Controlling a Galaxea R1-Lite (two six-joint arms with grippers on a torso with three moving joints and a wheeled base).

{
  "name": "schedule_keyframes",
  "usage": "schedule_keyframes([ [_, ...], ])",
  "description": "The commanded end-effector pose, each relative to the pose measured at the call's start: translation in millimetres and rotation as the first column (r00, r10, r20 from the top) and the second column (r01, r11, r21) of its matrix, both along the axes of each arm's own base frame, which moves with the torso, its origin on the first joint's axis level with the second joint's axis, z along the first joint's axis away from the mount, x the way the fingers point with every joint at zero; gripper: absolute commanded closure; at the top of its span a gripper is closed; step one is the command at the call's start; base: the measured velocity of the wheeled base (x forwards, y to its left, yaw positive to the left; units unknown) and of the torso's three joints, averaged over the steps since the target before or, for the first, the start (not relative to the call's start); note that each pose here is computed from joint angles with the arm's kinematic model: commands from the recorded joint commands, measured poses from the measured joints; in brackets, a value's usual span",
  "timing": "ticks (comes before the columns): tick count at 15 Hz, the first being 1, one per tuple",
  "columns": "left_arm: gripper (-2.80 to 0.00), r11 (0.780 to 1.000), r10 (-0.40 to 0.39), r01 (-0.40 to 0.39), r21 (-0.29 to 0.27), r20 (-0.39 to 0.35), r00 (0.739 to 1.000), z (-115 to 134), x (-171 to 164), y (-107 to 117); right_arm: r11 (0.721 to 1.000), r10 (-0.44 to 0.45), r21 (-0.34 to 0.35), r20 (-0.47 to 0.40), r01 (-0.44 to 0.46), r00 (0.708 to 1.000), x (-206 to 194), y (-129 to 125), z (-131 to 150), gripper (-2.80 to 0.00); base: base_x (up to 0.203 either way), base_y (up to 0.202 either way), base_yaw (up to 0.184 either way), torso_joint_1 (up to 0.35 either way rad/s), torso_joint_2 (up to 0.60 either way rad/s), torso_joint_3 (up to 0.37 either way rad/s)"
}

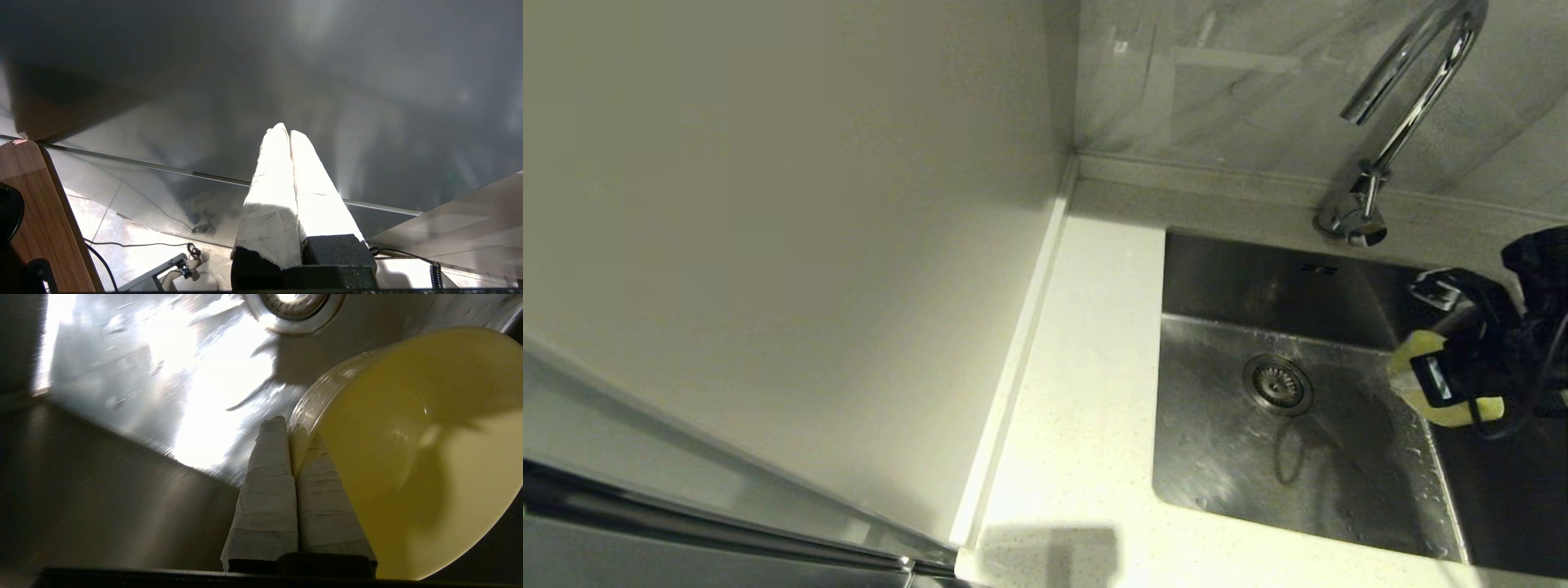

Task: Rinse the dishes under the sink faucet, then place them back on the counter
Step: Put a bowl into the sink

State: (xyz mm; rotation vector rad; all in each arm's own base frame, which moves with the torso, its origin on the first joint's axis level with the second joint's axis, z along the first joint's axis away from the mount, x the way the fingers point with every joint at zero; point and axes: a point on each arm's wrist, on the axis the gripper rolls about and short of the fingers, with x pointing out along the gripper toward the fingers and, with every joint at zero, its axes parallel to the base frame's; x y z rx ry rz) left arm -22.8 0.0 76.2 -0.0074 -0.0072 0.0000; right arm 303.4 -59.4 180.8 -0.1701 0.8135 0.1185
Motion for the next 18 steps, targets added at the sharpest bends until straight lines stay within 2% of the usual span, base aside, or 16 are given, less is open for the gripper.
schedule_keyframes([
  [1, 0.0, 1.0, 0.0, 0.0, 0.0, -0.003, 1.0, -1, 0, 0, 0.994, -0.009, -0.109, 0.066, 0.017, 0.998, 19, 12, -29, 0.0, 0.0, 0.0, 0.0, 0.0, 0.0, 0.0],
  [4, 0.0, 1.0, 0.0, 0.0, 0.0, -0.003, 1.0, -1, 0, 0, 0.963, -0.073, -0.249, 0.123, 0.102, 0.99, 43, 9, -81, 0.0, 0.0, 0.0, 0.0, 0.0, 0.0, 0.0],
  [7, 0.0, 1.0, 0.0, 0.0, 0.0, -0.003, 1.0, -1, 0, 0, 0.938, -0.117, -0.305, 0.173, 0.166, 0.978, 55, 5, -112, 0.0, 0.0, 0.0, 0.0, 0.0, 0.0, 0.0],
  [11, 0.0, 1.0, 0.0, 0.0, 0.0, -0.003, 1.0, -1, 0, 0, 0.926, -0.161, -0.31, 0.196, 0.217, 0.967, 73, 2, -117, 0.0, 0.0, 0.0, 0.0, 0.0, 0.0, 0.0],
  [15, 0.0, 1.0, -0.001, 0.001, 0.0, -0.003, 1.0, -1, 0, 0, 0.931, -0.184, -0.289, 0.162, 0.225, 0.969, 82, 0, -137, 0.0, 0.0, 0.0, 0.0, 0.0, 0.0, 0.0],
  [18, 0.0, 1.0, 0.0, 0.0, 0.0, -0.003, 1.0, -1, 0, 0, 0.926, -0.197, -0.292, 0.172, 0.241, 0.965, 103, -3, -151, 0.0, 0.0, 0.0, 0.0, 0.0, 0.0, 0.0],
])
